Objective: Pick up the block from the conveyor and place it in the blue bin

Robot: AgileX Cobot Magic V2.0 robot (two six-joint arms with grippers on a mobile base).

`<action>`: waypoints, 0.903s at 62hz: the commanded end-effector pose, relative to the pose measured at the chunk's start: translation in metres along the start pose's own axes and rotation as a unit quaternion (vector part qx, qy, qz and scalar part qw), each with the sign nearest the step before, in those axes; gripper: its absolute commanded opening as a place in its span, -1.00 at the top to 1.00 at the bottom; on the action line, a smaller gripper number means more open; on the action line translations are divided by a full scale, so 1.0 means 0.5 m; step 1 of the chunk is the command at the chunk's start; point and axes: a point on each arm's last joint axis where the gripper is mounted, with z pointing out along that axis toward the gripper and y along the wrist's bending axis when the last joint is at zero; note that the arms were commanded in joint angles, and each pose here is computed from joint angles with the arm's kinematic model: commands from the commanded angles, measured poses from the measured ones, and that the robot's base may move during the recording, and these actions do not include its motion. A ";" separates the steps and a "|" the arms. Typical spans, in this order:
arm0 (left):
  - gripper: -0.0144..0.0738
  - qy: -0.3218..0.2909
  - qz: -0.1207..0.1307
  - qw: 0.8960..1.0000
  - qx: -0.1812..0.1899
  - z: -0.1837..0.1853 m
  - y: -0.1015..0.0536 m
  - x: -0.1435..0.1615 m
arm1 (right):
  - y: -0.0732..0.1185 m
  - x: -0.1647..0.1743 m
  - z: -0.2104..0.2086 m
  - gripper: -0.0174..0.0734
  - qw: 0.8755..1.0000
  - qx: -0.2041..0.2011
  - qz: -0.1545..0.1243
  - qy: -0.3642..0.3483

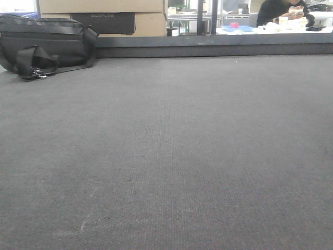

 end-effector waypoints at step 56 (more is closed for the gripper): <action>0.93 0.231 0.014 0.973 -0.020 0.253 -0.026 -0.014 | 0.018 0.026 0.325 -0.16 0.940 -0.002 -0.002 0.341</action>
